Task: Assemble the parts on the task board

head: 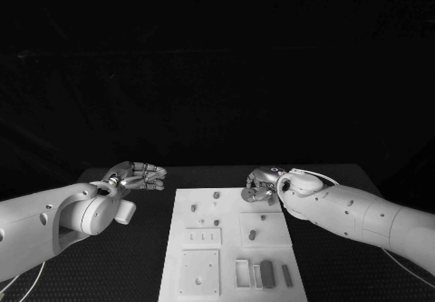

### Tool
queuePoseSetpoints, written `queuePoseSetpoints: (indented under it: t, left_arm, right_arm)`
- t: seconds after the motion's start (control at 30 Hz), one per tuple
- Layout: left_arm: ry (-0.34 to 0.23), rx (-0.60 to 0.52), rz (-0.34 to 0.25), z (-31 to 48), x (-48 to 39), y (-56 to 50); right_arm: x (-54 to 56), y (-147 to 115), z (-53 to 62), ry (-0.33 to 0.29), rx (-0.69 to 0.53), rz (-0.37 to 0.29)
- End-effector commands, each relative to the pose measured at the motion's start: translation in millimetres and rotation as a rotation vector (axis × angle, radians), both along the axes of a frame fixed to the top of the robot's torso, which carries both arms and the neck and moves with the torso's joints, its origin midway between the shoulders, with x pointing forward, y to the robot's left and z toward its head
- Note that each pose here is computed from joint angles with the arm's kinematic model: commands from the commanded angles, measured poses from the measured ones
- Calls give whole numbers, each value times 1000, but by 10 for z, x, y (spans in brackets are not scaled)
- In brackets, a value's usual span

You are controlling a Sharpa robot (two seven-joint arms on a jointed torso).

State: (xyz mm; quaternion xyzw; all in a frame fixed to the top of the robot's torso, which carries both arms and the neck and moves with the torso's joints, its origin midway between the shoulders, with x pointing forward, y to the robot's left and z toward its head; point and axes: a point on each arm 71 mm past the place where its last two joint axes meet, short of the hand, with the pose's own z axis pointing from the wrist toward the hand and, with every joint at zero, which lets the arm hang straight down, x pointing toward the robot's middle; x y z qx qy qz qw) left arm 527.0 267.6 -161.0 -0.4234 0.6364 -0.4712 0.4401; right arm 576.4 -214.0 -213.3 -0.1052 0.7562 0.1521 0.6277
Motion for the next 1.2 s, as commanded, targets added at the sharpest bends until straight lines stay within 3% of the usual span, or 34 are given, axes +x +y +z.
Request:
queuePoseSetpoints:
  t: [0.03,1.2]
  left_arm:
    - [-13,-3,-27,15,-1,-51]
    - [-10,-3,-29,18,-18,-48]
  right_arm:
    - [-2,-15,-72,16,-18,8]
    - [-23,-94,-178,59,-109,9]
